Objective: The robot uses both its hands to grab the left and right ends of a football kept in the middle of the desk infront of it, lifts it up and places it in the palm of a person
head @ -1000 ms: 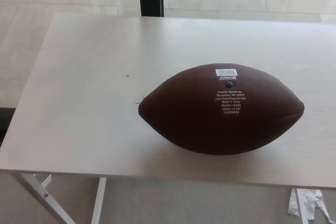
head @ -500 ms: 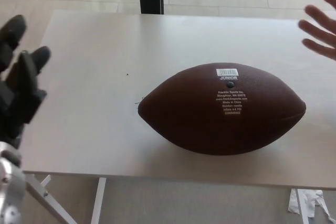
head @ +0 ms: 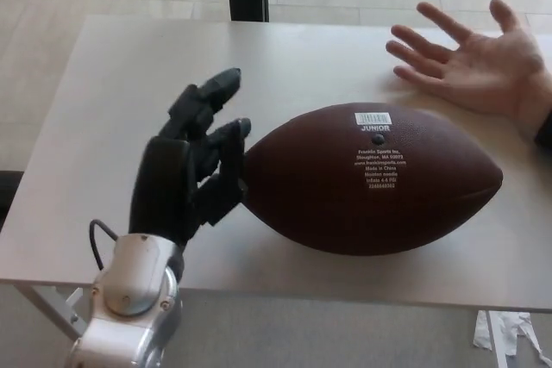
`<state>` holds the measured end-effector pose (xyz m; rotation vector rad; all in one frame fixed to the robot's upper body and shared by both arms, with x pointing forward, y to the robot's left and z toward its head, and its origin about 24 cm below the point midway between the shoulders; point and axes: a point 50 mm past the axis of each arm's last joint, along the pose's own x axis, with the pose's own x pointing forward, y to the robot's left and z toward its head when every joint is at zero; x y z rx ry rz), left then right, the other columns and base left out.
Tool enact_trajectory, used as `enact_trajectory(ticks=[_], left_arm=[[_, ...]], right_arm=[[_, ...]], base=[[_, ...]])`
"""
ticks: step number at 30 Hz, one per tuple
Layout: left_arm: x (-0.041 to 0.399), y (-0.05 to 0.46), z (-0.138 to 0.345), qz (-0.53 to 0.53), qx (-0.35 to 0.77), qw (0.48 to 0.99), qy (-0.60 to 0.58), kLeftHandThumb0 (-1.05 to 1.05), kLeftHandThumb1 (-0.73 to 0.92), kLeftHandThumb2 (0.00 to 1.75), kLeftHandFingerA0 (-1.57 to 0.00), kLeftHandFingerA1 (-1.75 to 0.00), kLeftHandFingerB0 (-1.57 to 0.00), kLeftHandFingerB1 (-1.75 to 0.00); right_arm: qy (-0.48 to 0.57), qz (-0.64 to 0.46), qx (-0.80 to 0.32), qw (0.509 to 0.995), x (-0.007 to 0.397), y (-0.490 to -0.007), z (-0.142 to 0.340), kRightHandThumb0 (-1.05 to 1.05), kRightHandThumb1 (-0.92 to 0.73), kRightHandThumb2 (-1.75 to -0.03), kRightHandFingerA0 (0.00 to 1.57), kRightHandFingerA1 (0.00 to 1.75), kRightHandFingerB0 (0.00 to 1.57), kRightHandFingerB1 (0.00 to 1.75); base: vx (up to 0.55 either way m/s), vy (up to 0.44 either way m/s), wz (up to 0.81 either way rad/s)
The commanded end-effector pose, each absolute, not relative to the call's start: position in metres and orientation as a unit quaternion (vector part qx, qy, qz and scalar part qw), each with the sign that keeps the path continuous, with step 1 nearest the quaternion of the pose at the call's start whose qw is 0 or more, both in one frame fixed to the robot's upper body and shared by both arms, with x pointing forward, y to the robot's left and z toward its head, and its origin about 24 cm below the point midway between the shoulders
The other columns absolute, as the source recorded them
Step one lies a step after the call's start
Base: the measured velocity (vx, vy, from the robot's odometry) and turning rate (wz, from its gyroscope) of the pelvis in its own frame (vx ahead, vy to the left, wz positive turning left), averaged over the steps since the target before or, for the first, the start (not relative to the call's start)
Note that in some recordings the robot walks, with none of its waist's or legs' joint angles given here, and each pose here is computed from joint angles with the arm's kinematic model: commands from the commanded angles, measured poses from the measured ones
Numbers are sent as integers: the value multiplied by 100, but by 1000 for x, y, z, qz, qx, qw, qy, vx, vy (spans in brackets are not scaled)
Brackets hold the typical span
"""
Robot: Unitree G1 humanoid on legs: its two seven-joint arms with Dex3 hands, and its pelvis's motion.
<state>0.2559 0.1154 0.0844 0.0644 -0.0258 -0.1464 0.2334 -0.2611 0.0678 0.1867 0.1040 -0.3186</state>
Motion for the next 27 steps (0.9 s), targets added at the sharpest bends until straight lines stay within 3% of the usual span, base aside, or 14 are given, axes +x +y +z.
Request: enact_trajectory(ticks=[1, 2, 3, 4, 5, 8, 9, 10, 11, 12, 16, 22, 27], left_arm=[[246, 114, 68, -72, 222, 972, -24, -87, 92, 83, -56, -85, -28, -45], [245, 116, 67, -69, 229, 971, -22, -85, 92, 83, -57, -84, -28, -49], [244, 119, 65, -68, 236, 969, -23, -87, 92, 79, -54, -78, -29, -49], [244, 121, 64, -66, 239, 968, -24, -87, 92, 79, -54, -78, -29, -49], [243, 123, 62, -60, 240, 969, -15, -89, 91, 80, -39, -68, -26, -46], [241, 126, 59, -55, 250, 967, -14, -84, 92, 81, -34, -64, -28, -47], [241, 128, 56, -49, 259, 965, -13, -84, 92, 82, -35, -66, -25, -46], [241, 132, 54, -45, 259, 965, -7, -88, 92, 78, -36, -63, -27, -45], [240, 134, 53, -44, 260, 965, -2, -85, 92, 81, -31, -60, -27, -45], [240, 137, 52, -36, 267, 963, -1, -89, 92, 78, -40, -64, -28, -44], [239, 139, 48, -23, 267, 963, -6, -90, 92, 78, -41, -70, -29, -45], [238, 139, 45, -14, 262, 965, -14, -92, 92, 80, -44, -65, -33, -45], [236, 136, 42, -11, 256, 967, -16, -93, 92, 80, -43, -62, -33, -43]], right_arm=[[151, -162, 36, 974, 230, -252, 31, -87, -90, -68, 39, 43, 29, 30], [153, -163, 35, 974, 230, -251, 29, -95, -75, -85, 35, 47, 27, 37], [155, -162, 33, 974, 230, -250, 27, -86, -70, -108, 33, 54, 25, 45], [157, -159, 33, 974, 230, -250, 26, -86, -70, -108, 33, 54, 25, 45], [160, -159, 25, 974, 230, -250, 24, -89, -90, -68, 39, 45, 31, 31], [164, -155, 5, 974, 231, -251, 21, -90, -91, -68, 38, 45, 31, 31], [166, -153, 0, 974, 231, -252, 21, -98, -76, -85, 36, 50, 29, 38], [167, -151, -2, 974, 232, -251, 21, -98, -74, -87, 37, 50, 29, 39], [165, -147, -4, 975, 234, -250, 22, -92, -91, -68, 41, 52, 34, 32], [166, -140, -21, 976, 237, -248, 23, -93, -92, -68, 43, 52, 35, 34], [168, -119, -32, 978, 242, -245, 25, -94, -92, -68, 44, 54, 35, 34], [150, -103, -41, 983, 252, -239, 32, -85, -92, -69, 41, 51, 36, 32], [142, -100, -54, 983, 266, -236, 43, -90, -92, -69, 44, 53, 40, 34]], base=[[0, 0, 0], [0, 0, 0], [0, 0, 0], [0, 0, 0], [0, 0, 0], [0, 0, 0], [0, 0, 0], [0, 0, 0], [0, 0, 0], [0, 0, 0], [0, 0, 0], [0, 0, 0], [0, 0, 0]])
